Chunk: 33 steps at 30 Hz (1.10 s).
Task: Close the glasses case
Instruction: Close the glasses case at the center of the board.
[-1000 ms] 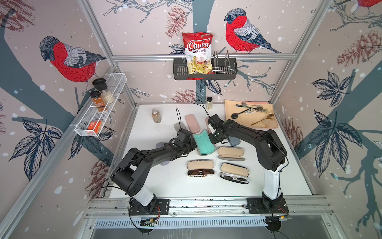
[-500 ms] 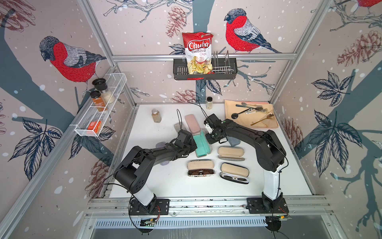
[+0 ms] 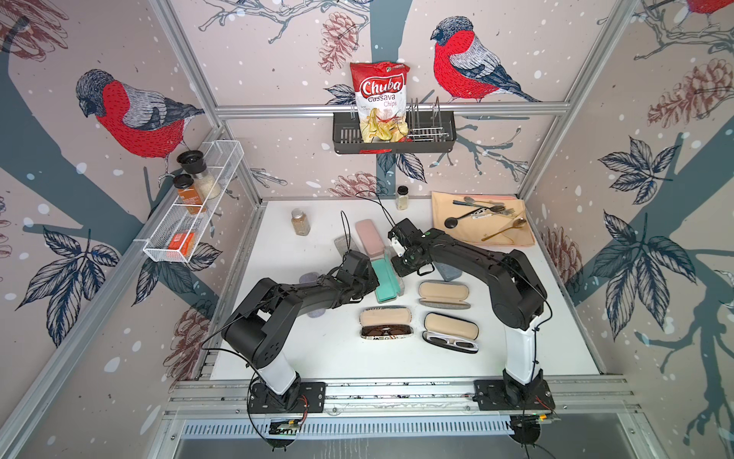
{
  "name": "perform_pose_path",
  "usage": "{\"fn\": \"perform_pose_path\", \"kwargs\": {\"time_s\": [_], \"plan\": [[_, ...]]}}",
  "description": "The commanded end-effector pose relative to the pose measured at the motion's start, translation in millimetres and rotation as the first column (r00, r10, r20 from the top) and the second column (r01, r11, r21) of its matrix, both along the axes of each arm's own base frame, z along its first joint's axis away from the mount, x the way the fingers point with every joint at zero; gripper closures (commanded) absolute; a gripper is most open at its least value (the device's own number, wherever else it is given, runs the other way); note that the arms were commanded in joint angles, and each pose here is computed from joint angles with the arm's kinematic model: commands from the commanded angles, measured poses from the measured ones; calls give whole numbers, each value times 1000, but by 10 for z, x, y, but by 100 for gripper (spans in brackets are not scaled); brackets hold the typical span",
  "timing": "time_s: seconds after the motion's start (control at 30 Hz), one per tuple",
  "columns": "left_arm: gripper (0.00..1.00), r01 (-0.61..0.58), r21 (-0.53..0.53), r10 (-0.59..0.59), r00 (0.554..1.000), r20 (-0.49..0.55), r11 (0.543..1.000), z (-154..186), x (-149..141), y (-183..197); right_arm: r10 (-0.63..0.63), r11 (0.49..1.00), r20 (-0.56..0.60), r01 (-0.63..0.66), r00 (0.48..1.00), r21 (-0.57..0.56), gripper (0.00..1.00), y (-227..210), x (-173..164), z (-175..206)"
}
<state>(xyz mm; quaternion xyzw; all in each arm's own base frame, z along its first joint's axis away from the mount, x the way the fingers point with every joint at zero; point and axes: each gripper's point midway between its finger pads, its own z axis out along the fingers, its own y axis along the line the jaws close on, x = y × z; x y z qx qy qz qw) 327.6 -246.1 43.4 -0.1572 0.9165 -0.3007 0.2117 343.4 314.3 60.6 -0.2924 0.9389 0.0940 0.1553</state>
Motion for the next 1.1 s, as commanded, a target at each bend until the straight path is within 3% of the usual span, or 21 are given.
{"fn": "perform_pose_path", "kwargs": {"time_s": [0.0,0.83,1.07], "plan": [[100,5,-21,-4,1000,22,1000,57,41,-48,2,1000,1,-2,1000,-5,78,6,-3,29],[100,7,-1,-7,1000,2,1000,-61,36,-38,29,999,28,-30,999,22,78,168,-66,210],[100,2,-17,-1,997,71,1000,240,91,-26,22,1000,29,-23,999,17,77,146,-51,180]]}}
